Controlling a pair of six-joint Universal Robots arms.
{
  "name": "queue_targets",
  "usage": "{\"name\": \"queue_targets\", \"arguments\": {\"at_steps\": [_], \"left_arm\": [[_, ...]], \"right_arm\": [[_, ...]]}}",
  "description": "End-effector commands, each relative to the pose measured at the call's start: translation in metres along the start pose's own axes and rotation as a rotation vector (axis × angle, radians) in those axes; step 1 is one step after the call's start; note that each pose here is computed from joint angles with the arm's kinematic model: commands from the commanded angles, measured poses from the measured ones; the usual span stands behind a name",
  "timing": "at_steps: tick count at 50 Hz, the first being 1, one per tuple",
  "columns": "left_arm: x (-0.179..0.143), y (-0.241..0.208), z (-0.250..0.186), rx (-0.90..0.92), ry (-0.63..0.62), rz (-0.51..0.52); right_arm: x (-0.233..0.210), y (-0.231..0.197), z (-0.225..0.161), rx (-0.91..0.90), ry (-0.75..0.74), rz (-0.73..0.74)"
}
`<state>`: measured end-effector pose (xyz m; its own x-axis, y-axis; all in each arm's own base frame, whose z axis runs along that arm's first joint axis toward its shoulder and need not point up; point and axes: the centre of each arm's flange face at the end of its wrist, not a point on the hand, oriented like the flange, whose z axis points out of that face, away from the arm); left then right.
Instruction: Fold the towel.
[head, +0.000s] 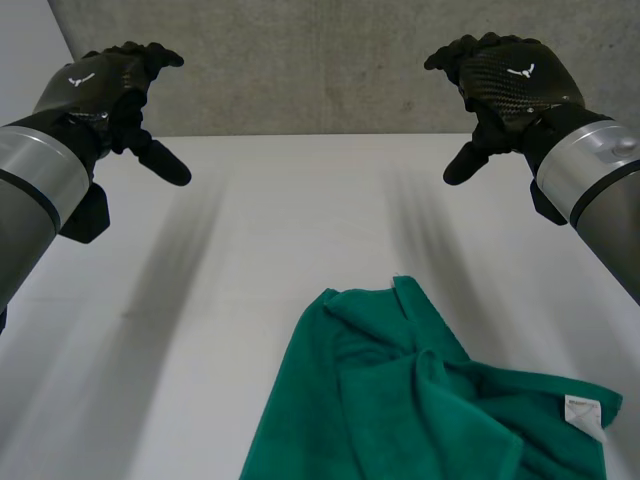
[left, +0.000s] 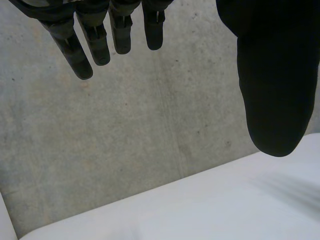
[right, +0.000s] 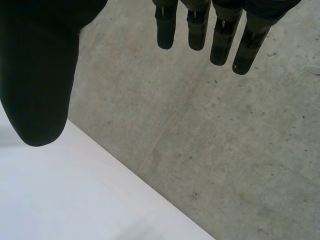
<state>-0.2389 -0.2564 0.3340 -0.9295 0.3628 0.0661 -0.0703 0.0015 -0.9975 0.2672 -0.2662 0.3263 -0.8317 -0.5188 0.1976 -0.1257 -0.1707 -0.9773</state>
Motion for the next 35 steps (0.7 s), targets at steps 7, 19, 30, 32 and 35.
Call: {"name": "queue_targets", "arguments": {"at_steps": [7, 19, 30, 32, 35], "left_arm": [[0.015, 0.032, 0.006, -0.105, 0.043, 0.000], [0.042, 0.096, -0.007, -0.374, 0.098, -0.030], [0.037, 0.148, -0.048, -0.579, -0.005, -0.165], [0.037, 0.151, -0.051, -0.586, -0.005, -0.162], [0.042, 0.159, -0.062, -0.602, 0.013, -0.151]], "right_arm": [[-0.006, 0.029, -0.001, -0.157, -0.045, -0.206], [-0.039, 0.085, -0.006, -0.411, -0.247, -0.322], [-0.078, 0.147, -0.011, -0.407, -0.586, -0.458], [-0.082, 0.155, -0.011, -0.413, -0.611, -0.443], [-0.086, 0.172, -0.013, -0.458, -0.630, -0.406]]}}
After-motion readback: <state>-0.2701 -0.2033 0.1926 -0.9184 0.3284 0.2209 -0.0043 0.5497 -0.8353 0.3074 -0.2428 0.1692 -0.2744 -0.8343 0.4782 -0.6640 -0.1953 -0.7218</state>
